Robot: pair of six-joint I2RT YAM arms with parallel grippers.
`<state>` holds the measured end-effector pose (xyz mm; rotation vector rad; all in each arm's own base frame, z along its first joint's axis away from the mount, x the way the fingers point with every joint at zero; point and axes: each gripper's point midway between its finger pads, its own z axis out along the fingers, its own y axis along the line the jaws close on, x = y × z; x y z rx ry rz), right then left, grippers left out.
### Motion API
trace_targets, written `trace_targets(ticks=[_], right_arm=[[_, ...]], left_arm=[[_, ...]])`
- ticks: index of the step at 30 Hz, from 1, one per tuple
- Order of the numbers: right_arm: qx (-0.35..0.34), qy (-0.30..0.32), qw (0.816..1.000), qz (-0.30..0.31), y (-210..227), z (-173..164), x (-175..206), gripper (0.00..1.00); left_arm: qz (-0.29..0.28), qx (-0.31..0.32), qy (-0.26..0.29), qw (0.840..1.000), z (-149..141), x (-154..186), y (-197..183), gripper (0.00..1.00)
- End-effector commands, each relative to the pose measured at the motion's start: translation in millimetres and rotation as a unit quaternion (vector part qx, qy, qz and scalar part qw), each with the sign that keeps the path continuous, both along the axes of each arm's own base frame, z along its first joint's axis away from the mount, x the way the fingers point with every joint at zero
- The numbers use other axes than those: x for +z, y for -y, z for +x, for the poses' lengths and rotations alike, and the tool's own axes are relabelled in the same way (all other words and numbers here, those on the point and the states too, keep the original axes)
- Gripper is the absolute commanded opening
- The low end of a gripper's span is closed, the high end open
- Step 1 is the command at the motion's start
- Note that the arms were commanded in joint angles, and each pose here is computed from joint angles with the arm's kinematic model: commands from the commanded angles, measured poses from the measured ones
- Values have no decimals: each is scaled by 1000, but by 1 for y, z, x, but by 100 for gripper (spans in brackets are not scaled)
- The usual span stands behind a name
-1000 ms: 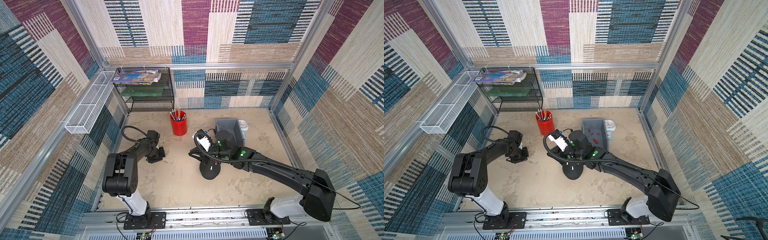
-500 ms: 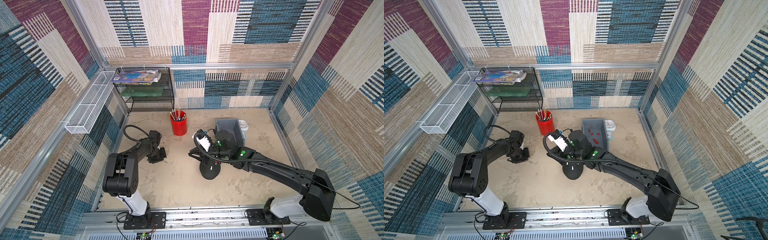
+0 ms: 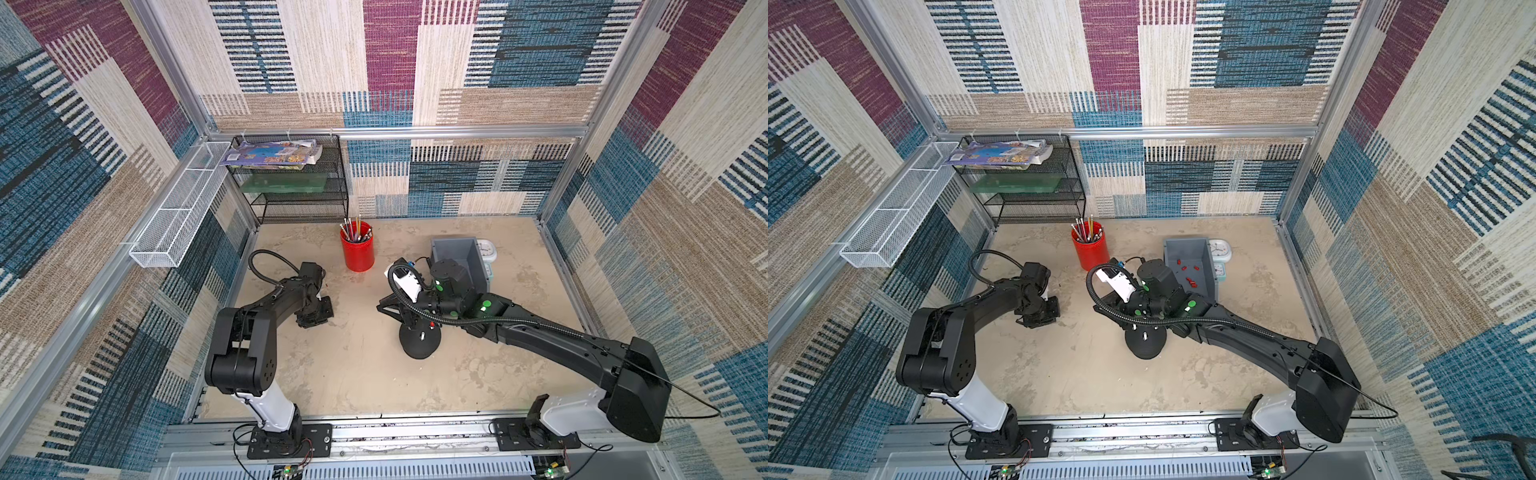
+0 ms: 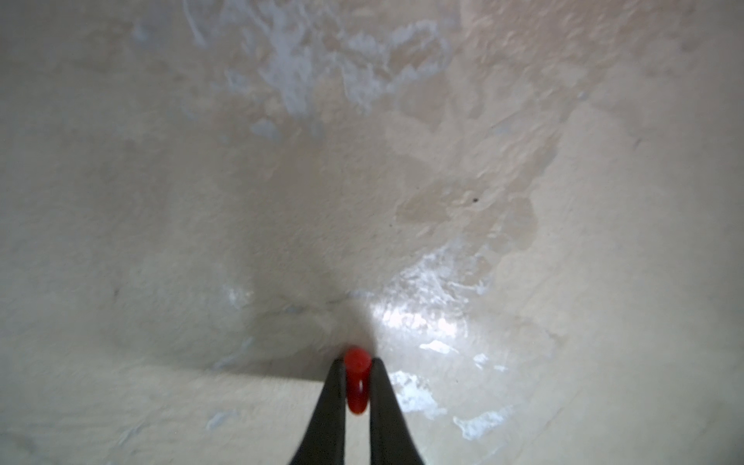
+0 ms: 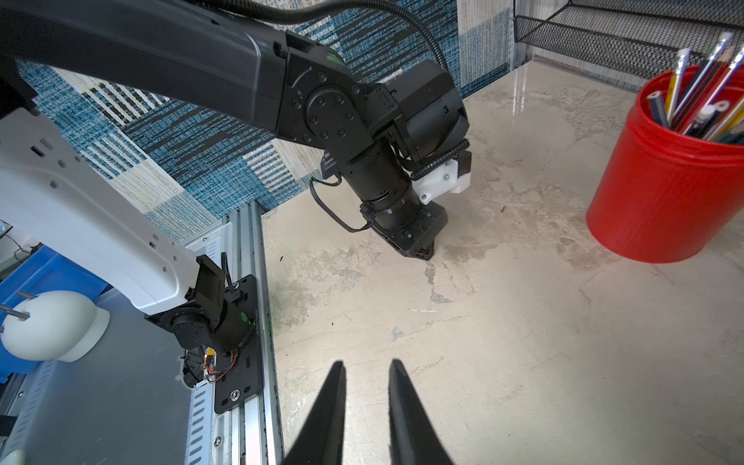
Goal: Cover the protruding screws with screw protection sleeves
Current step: Pick up the screw protection sleeve from the center of the board.
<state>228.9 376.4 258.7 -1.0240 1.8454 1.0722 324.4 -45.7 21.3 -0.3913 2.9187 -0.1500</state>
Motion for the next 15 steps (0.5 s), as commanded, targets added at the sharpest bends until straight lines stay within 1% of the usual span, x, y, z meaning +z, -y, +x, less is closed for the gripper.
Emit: trace_targets(ticks=[1, 5, 15], right_arm=[[6, 11, 1000, 15, -3, 0, 9, 22], [7, 13, 1000, 19, -3, 0, 11, 22], [5, 11, 1000, 19, -3, 1, 10, 22]], left_arm=[[9, -6, -17, 1000, -10, -1, -2, 15], [8, -9, -15, 1000, -10, 1, -1, 14], [7, -10, -8, 1000, -10, 4, 0, 8]])
